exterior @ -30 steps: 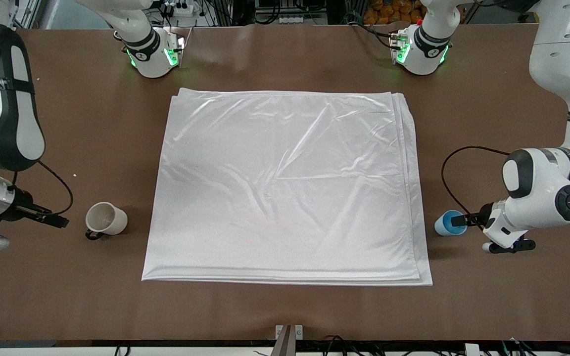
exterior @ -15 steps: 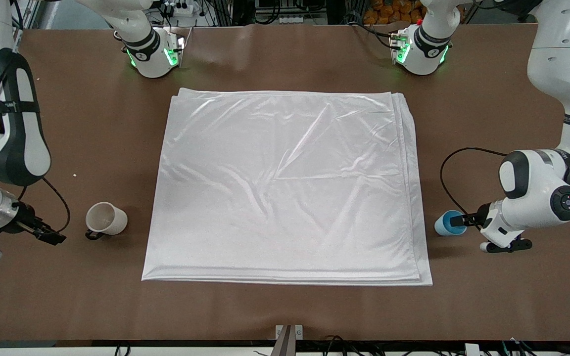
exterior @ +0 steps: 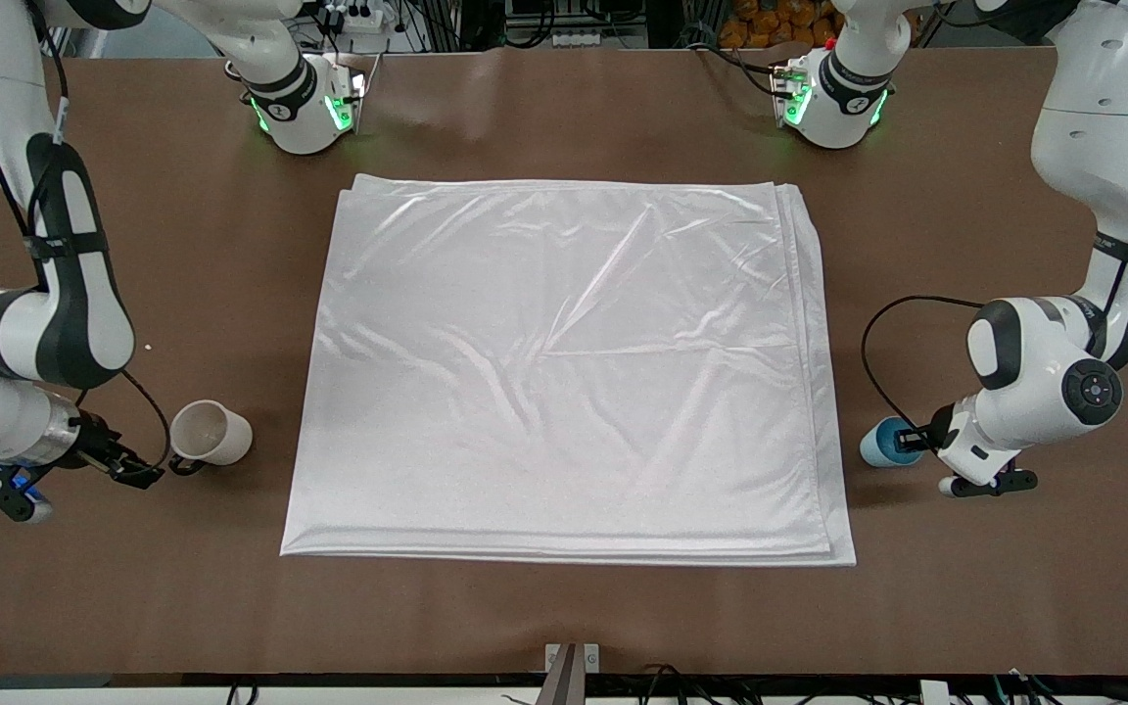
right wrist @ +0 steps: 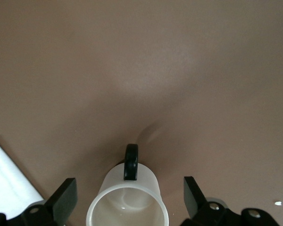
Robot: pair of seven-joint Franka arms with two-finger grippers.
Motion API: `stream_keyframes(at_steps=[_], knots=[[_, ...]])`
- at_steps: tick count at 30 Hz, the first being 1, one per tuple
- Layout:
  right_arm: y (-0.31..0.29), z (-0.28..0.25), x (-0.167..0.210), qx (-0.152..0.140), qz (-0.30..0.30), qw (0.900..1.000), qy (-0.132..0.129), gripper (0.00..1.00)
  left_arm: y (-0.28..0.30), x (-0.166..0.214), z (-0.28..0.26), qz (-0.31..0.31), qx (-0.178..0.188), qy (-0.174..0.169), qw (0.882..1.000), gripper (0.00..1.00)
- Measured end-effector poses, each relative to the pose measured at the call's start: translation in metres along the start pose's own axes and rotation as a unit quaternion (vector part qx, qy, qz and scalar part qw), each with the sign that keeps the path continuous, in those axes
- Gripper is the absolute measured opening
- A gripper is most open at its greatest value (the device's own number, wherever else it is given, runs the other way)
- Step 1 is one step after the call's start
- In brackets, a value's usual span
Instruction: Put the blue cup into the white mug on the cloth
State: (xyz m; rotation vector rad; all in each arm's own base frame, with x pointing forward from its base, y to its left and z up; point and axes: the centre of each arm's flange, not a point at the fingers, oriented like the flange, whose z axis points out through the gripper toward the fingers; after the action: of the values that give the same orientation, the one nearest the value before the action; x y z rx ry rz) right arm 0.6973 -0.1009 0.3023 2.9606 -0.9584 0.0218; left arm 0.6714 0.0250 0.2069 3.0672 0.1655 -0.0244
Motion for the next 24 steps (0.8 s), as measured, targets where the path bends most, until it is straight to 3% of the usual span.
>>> stream_keyframes(at_steps=[5, 24], knots=[[-0.001, 0.028, -0.002, -0.009, -0.001, 1.0, -0.016, 1.0, 0.001, 0.001, -0.002, 0.001, -0.001, 0.003, 1.0, 0.04], [-0.008, 0.073, -0.007, -0.015, -0.007, 0.999, -0.029, 1.0, 0.006, 0.008, -0.039, 0.034, 0.017, 0.032, 0.999, 0.04]])
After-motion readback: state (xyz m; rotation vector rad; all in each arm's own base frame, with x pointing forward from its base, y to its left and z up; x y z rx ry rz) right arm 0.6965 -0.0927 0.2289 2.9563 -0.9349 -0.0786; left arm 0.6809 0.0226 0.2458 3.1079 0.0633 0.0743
